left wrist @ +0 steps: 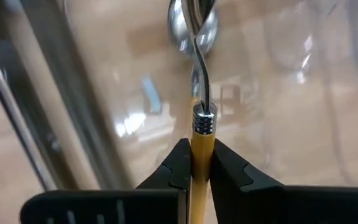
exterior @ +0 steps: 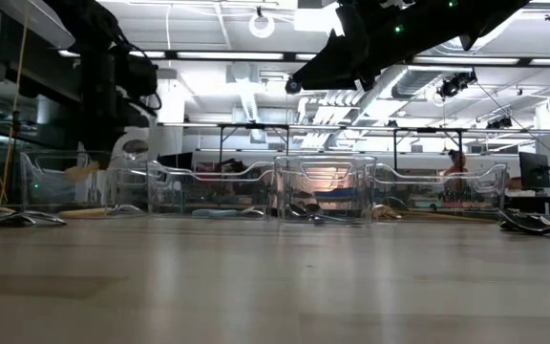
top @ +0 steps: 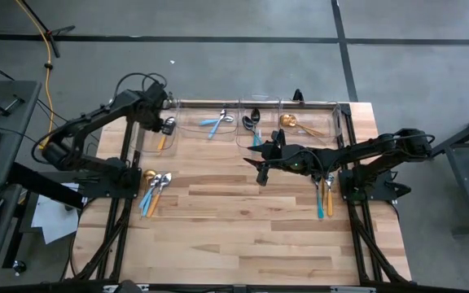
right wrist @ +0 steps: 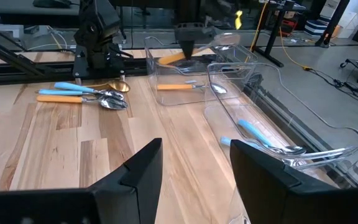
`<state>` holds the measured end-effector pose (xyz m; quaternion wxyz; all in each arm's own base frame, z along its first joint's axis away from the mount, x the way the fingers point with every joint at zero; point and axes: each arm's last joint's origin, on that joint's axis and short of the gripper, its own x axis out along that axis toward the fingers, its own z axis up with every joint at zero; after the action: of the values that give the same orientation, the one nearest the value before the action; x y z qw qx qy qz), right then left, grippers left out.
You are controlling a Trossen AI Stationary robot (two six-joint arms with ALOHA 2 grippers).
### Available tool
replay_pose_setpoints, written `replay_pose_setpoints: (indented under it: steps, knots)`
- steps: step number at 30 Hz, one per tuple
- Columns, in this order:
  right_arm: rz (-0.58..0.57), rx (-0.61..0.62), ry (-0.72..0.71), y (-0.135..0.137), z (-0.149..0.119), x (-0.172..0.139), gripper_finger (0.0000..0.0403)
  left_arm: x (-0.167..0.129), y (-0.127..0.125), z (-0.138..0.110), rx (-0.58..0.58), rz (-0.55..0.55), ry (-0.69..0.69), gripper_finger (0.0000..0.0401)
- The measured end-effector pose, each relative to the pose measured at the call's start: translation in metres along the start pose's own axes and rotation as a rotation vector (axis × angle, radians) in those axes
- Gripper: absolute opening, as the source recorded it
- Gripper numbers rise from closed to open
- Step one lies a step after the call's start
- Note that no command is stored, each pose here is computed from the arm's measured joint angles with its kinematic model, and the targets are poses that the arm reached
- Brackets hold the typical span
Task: Sort silverware by color (type)
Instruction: Put the yellow spoon into the left transparent bin
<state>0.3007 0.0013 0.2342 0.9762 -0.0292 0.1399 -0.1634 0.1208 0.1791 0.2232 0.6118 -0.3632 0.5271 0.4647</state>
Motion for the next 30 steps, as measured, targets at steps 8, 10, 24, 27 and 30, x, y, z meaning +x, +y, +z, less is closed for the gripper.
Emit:
replay_pose_setpoints:
  steps: [8,10,24,27,30]
  knots:
    - [0.0,0.001,0.0,0.0,0.0,0.0,0.0172,0.014,-0.001,0.002,-0.04,0.029,0.1,0.0018]
    - [0.0,0.001,0.0,0.0,0.0,0.0,0.0172,0.022,-0.003,0.004,-0.043,0.036,0.135,0.0018]
    - [0.0,0.0,0.0,0.0,0.0,0.0,0.0172,0.059,-0.009,0.014,-0.034,0.078,0.241,0.002]
    - [0.0,0.0,0.0,0.0,0.0,0.0,0.0172,0.06,-0.009,0.015,-0.041,0.081,0.242,0.0023]
    - [0.0,0.0,0.0,0.0,0.0,0.0,0.0172,0.06,-0.009,0.015,-0.042,0.08,0.238,0.0024]
